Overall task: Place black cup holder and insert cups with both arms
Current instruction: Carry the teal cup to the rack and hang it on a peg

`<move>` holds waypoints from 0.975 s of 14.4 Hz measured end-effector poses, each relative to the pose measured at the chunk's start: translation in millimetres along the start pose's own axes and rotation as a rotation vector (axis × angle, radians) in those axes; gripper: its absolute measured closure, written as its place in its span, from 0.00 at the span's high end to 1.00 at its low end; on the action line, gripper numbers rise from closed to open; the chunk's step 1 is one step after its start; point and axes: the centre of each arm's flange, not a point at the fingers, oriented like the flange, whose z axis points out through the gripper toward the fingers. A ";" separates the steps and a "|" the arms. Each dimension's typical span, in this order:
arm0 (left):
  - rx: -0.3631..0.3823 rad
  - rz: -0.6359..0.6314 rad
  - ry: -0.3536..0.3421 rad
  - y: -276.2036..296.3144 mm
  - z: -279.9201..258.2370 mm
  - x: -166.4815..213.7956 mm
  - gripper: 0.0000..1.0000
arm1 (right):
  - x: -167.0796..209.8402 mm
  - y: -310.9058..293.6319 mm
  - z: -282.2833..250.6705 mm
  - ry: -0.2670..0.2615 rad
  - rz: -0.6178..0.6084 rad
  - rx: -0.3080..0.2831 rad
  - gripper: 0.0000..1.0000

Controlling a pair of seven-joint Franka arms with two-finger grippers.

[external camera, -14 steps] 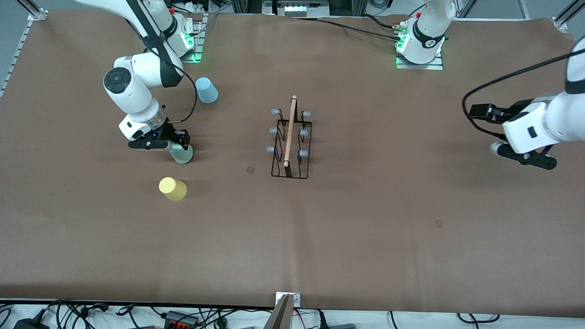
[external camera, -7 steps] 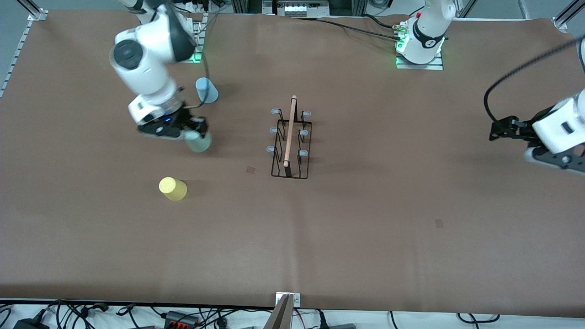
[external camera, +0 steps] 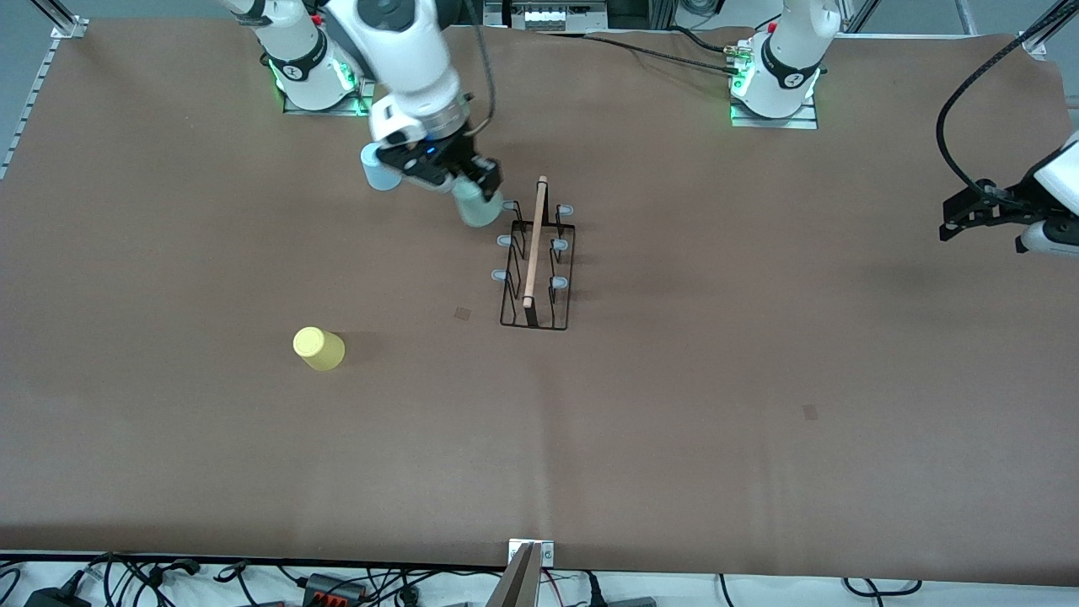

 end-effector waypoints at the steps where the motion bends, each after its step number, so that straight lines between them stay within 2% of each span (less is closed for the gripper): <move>1: -0.002 0.001 -0.004 1.0 1.6 -2.9 1.00 | -7.8 -3.9 1.5 -0.007 0.007 0.001 0.67; 8: -0.011 -0.030 -0.051 -15.3 29.2 -2.2 1.00 | -8.7 -4.9 38.4 -0.025 -0.018 -0.049 0.67; 12: -0.070 -0.105 -0.020 -43.3 28.4 -8.7 1.00 | -9.5 -7.5 53.2 -0.038 -0.021 -0.042 0.67; 14: -0.071 -0.120 -0.026 -52.2 30.9 -5.8 1.00 | -9.0 -8.8 54.2 -0.040 -0.020 -0.040 0.79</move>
